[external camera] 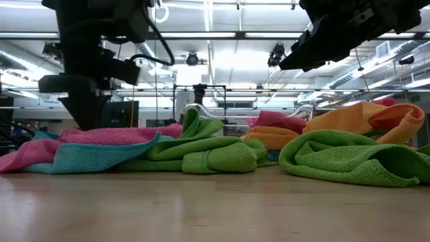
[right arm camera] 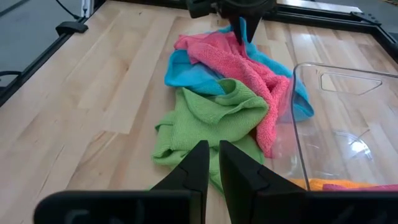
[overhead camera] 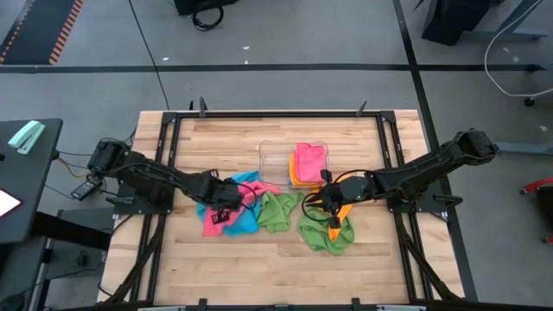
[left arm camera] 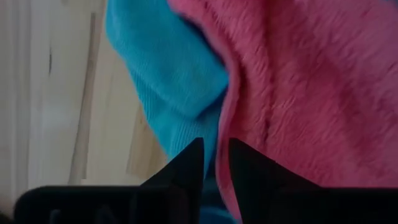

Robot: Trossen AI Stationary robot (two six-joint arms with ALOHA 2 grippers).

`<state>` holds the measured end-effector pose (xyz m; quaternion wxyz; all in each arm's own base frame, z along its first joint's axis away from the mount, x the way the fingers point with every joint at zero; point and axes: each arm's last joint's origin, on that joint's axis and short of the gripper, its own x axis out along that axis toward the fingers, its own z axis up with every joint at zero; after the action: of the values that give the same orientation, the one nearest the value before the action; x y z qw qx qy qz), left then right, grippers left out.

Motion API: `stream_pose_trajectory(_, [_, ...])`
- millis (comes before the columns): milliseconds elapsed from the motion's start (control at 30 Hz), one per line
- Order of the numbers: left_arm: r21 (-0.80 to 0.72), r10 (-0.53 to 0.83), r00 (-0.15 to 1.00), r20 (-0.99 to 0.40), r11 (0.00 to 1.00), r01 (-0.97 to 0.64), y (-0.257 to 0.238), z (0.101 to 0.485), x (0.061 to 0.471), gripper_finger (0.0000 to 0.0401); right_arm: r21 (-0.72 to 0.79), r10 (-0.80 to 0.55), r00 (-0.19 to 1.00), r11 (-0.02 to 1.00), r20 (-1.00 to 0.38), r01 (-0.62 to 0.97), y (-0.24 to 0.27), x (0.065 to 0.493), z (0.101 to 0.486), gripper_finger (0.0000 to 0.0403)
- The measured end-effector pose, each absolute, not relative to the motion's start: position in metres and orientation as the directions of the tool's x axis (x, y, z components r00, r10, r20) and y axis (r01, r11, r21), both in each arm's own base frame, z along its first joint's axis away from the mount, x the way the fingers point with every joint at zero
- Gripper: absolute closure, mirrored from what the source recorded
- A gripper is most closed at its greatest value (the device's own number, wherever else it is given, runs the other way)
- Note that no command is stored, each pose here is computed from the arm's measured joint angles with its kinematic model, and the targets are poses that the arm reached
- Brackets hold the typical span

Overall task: Fold microfiber towels
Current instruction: Fold the pink microfiber cloth

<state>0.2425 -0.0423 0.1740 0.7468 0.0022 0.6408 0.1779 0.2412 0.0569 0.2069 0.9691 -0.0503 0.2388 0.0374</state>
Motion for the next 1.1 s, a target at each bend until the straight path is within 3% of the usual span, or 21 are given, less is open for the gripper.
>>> stream_pose_trajectory(167, [0.152,0.199,0.186,-0.962,0.959,-0.239,-0.038,0.167,0.249,0.0326,-0.079,0.048,0.883,0.992,-0.466,-0.096,0.057,0.241,0.207,0.0356])
stream_pose_trajectory(333, [0.156,0.202,0.173,-0.964,0.957,-0.246,-0.032,0.161,0.246,0.0338,-0.08,0.048,0.883,0.992,-0.467,-0.096,0.057,0.241,0.207,0.0356])
stream_pose_trajectory(600, [0.189,0.225,0.167,-0.96,0.96,-0.205,-0.031,0.162,0.246,0.0392,-0.085,0.048,0.883,0.991,-0.467,-0.099,0.057,0.241,0.207,0.0356])
stream_pose_trajectory(867, [0.327,0.347,0.083,-0.934,0.926,-0.189,-0.028,0.195,0.249,0.0394,-0.025,0.048,0.883,0.997,-0.467,-0.068,0.057,0.241,0.207,0.0356])
stream_pose_trajectory(1100, [0.362,0.371,0.021,-0.929,0.917,-0.166,-0.028,0.221,0.25,0.0387,0.054,0.048,0.883,0.998,-0.467,-0.025,0.057,0.241,0.207,0.0356])
